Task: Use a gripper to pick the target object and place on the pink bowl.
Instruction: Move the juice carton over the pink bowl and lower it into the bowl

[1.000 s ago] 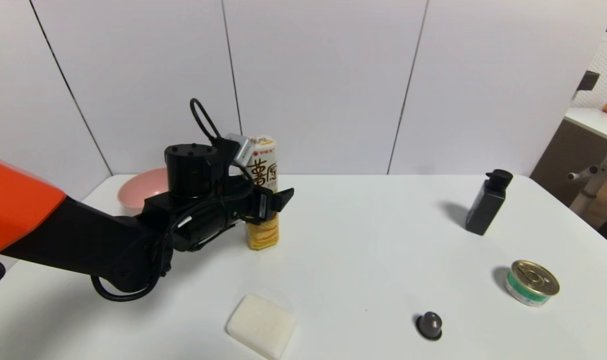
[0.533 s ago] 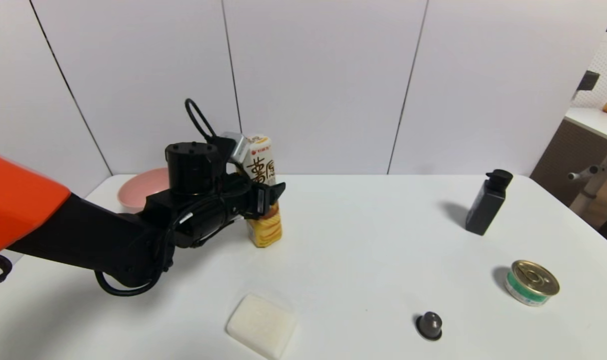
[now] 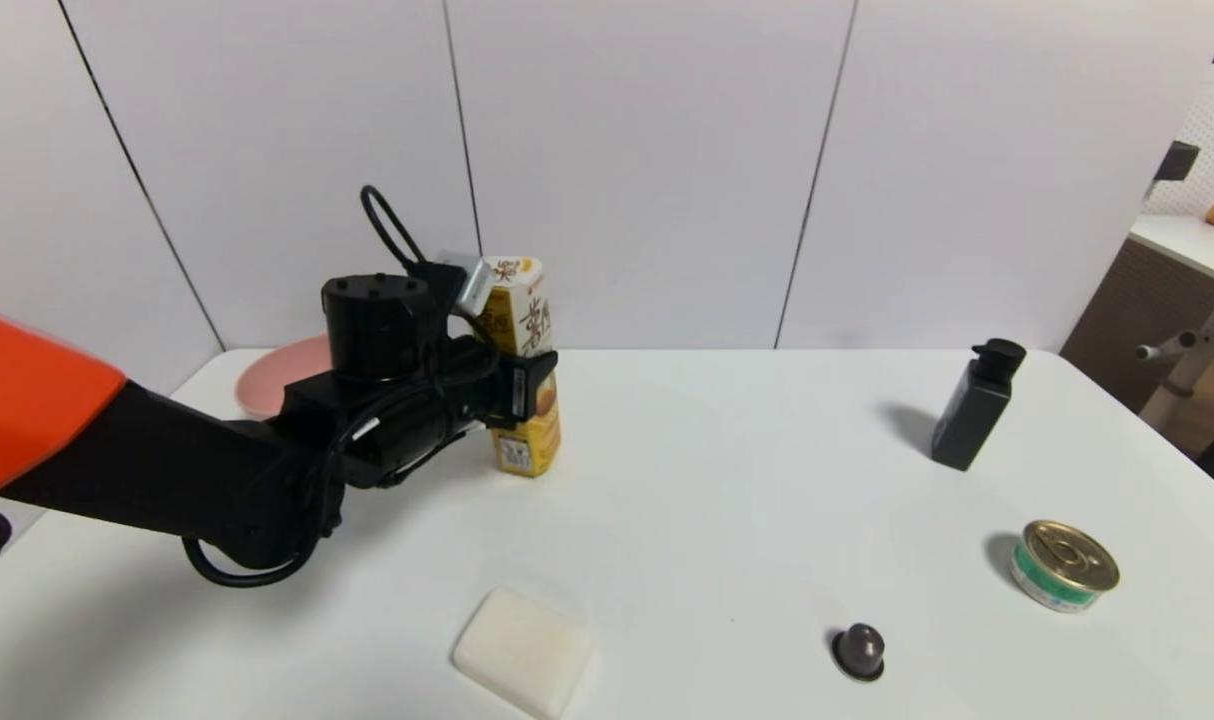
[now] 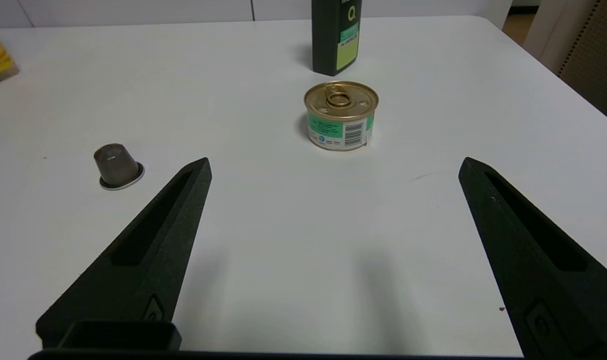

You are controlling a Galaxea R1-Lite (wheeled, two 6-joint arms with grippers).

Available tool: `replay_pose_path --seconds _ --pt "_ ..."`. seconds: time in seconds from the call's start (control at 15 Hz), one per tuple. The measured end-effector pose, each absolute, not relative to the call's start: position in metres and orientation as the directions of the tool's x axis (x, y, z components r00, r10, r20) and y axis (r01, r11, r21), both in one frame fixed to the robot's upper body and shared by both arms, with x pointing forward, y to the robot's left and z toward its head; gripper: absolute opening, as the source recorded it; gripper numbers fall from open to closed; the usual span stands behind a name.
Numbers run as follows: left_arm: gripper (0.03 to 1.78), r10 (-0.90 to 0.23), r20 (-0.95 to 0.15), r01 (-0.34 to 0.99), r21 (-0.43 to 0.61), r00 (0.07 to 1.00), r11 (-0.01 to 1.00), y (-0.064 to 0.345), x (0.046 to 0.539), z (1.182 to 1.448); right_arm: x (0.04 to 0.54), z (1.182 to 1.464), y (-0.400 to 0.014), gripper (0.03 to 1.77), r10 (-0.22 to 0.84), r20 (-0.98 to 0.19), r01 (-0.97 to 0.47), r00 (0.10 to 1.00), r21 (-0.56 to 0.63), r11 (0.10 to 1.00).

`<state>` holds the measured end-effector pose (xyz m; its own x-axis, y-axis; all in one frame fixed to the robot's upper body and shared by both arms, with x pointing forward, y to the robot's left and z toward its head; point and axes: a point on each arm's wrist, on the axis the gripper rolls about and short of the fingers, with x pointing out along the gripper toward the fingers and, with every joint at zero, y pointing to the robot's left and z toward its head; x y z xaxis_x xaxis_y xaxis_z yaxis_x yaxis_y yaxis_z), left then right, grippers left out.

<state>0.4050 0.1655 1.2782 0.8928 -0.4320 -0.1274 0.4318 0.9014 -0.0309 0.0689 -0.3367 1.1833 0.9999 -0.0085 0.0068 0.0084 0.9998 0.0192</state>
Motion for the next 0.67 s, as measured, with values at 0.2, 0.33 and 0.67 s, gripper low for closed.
replay_pose_path --seconds 0.2,0.33,0.67 --pt "0.93 -0.361 -0.058 0.361 -0.016 0.931 0.933 0.181 0.407 1.315 0.069 1.183 -0.337 1.71 -0.009 0.007 0.009 1.0 0.019 1.0" --pt "0.93 -0.271 -0.011 0.271 0.015 0.963 0.962 0.209 0.414 1.348 0.069 1.183 -0.337 1.71 -0.009 0.007 0.009 1.0 0.019 1.0" --pt "0.93 -0.036 0.001 0.035 0.068 0.999 0.997 0.319 0.417 1.398 0.069 1.183 -0.337 1.71 -0.01 0.007 0.009 1.0 0.018 1.0"
